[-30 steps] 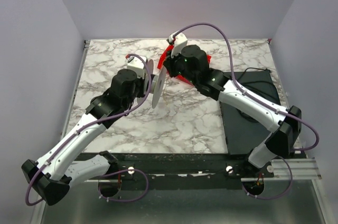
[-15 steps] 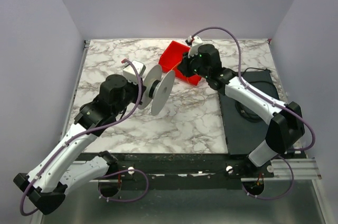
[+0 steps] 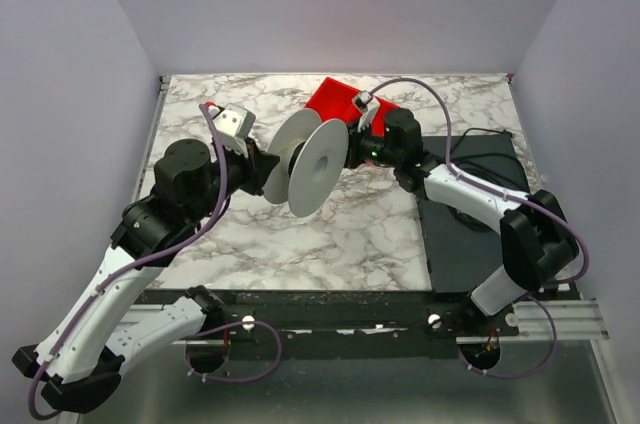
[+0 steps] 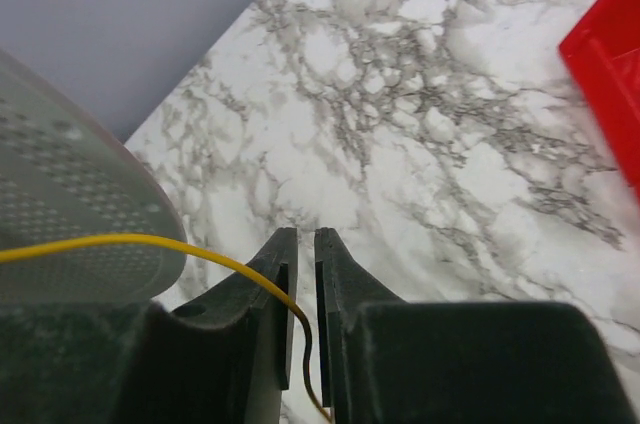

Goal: Wrap the cables

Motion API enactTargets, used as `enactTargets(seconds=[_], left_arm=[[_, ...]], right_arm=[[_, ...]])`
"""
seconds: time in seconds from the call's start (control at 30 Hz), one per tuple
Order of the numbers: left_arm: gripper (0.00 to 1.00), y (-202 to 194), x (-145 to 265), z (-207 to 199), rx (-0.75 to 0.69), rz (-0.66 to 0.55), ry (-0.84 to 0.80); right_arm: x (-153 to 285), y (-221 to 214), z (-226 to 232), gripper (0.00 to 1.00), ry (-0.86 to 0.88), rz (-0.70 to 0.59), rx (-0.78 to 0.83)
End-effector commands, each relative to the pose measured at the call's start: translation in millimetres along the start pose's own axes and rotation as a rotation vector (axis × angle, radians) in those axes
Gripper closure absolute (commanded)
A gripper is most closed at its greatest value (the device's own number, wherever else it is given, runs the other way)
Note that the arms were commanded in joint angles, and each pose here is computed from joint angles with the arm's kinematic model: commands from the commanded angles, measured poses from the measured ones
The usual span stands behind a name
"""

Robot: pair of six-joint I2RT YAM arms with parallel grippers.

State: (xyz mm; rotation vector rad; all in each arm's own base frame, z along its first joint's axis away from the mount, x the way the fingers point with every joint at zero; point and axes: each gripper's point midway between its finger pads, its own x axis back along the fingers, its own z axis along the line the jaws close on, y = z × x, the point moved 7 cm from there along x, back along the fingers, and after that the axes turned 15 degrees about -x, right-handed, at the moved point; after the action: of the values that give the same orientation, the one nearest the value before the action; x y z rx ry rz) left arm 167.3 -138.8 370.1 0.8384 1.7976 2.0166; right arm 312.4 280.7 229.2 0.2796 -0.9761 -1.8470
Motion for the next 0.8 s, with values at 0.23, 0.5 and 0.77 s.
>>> enactTargets(seconds=[0.23, 0.5, 0.77], left_arm=[[1.0, 50, 20, 1, 0.173, -0.233, 0.043], [1.0, 60, 23, 12, 0.264, -0.307, 0.155], [1.0, 63, 15, 30, 0.342, -0.327, 0.332]], right_arm=[[-7, -29, 10, 0.71, 0.274, 0.043, -0.139], [-15, -48, 14, 0.65, 0.449, 0.081, -0.276], [-21, -75, 43, 0.68, 0.574, 0.138, -0.343]])
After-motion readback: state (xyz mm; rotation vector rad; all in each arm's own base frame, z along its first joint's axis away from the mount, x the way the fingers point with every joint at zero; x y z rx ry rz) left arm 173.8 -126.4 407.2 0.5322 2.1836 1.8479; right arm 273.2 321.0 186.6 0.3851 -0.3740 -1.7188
